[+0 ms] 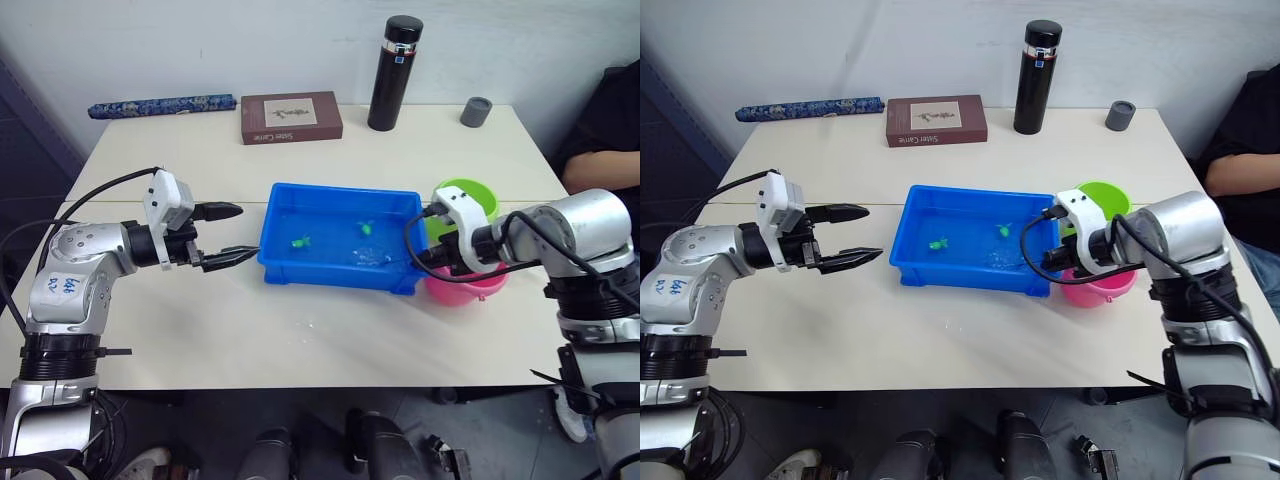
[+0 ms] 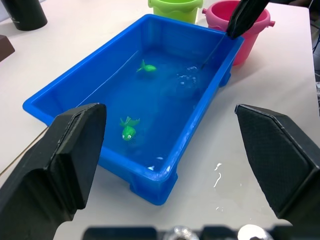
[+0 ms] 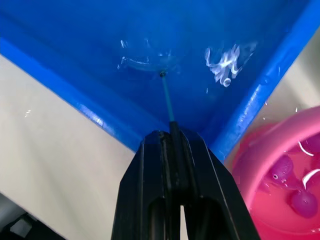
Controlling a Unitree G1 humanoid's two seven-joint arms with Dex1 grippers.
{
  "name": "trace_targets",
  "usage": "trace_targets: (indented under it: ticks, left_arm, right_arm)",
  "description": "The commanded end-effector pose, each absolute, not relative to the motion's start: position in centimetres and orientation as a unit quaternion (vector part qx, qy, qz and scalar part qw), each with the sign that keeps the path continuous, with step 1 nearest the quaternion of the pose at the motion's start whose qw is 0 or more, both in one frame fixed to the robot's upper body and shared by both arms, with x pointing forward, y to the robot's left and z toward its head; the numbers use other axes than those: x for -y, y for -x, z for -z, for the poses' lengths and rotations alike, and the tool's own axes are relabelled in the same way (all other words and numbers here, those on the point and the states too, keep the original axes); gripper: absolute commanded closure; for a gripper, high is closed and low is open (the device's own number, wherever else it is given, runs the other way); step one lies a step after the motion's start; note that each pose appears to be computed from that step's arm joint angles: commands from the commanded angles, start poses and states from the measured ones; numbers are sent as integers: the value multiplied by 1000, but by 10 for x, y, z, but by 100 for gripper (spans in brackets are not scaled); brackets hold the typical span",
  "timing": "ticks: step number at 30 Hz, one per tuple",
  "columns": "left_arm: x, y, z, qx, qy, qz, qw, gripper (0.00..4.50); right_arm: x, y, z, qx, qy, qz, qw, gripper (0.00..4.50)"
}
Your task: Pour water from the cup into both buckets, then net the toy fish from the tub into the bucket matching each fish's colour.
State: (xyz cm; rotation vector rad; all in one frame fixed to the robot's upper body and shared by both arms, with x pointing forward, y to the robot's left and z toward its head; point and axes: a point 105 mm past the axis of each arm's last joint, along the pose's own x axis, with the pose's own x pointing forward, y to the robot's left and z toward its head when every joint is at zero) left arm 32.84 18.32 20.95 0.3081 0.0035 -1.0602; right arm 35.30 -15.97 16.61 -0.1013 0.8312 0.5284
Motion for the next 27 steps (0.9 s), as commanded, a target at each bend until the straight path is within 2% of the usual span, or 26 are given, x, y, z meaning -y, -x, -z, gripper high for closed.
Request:
trace_targets:
  ticks: [1,5,12,19,27]
  left_arm:
    - [-181,-326,-223,22,-165,503,848,6]
    - [-182,-326,-225,22,-166,502,848,6]
    - [-183,-328,-229,22,-172,503,847,6]
    - [-181,-331,-230,24,-175,508,843,6]
    - [-175,-336,-235,30,-176,523,833,6]
  right_arm:
    - [162,-366,-175,-363,42,-222,904,450]
    - [160,-376,-176,-337,33,-204,918,450]
    - [153,-380,-188,-296,26,-212,931,450]
    - [153,-365,-206,-270,29,-236,933,450]
    - [156,-345,-211,-257,27,-259,931,450]
